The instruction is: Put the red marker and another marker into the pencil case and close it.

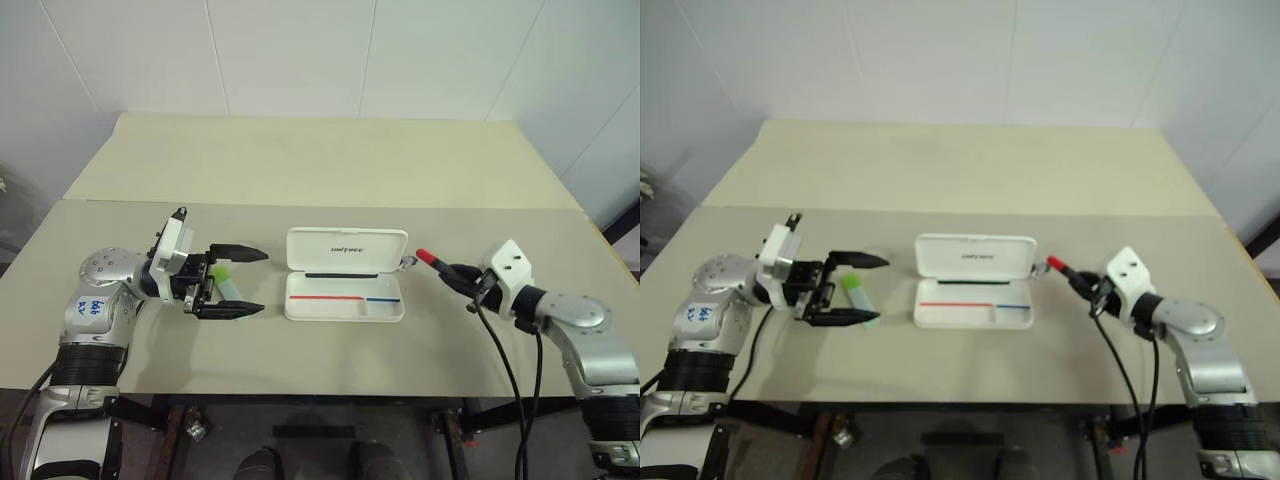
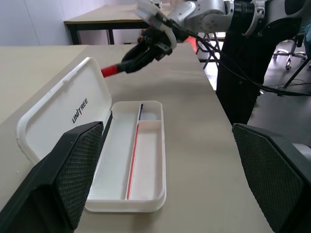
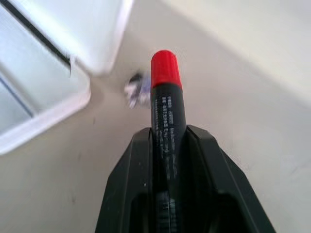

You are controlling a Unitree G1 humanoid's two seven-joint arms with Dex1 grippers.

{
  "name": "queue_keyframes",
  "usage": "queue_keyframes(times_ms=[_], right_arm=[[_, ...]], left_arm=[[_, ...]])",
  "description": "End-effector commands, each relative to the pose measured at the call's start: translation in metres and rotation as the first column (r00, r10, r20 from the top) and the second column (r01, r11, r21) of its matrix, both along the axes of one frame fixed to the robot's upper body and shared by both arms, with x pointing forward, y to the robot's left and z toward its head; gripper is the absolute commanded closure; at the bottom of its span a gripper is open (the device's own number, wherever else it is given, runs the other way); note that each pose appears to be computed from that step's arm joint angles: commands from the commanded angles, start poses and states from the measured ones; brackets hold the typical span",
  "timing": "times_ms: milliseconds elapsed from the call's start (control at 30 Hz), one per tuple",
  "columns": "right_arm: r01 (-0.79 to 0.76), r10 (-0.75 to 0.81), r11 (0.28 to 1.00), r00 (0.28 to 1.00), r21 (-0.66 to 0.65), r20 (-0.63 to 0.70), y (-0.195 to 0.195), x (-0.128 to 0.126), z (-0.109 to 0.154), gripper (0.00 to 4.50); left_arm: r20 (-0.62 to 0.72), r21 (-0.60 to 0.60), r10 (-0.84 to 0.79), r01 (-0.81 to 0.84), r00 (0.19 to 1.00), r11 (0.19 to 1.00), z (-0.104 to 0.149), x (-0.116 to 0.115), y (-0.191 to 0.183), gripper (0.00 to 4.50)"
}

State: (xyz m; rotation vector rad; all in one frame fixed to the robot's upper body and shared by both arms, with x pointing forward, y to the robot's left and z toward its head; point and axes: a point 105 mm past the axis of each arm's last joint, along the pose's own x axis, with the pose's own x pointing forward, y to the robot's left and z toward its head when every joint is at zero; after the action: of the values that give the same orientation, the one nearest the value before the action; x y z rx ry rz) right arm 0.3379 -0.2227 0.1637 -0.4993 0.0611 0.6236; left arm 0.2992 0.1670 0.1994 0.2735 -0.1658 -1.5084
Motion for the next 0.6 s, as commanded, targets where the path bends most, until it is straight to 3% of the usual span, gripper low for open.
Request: queue_keyframes(times_ms=[33,167,300,600], right_arm=[[-0.040,0.043,0.999,0.986,-0.019,0.163,0.010,-0.008,0.055,3.88],[-0.164,0.167,0.986,0.957,-0.031,0.238,0.042,-0.016,0.089,3.88],[-0.329,0.333,0.942,0.912,-0.059,0.238,0.081,-0.027,0.101,3.88],[-0.597,0.620,0.777,0.781,-0.199,0.077,0.144,-0.033,0.065,3.88]], left_arm=[[0.060,-0.049,-0.023,0.026,0.998,0.998,0.014,-0.003,0.002,0.00],[0.062,-0.063,-0.033,0.037,0.998,0.997,0.015,-0.003,0.002,0.00],[0.064,-0.072,-0.049,0.054,0.997,0.996,0.014,-0.004,0.000,0.00],[0.047,-0.060,-0.070,0.073,0.996,0.995,0.003,-0.013,0.005,0.00]])
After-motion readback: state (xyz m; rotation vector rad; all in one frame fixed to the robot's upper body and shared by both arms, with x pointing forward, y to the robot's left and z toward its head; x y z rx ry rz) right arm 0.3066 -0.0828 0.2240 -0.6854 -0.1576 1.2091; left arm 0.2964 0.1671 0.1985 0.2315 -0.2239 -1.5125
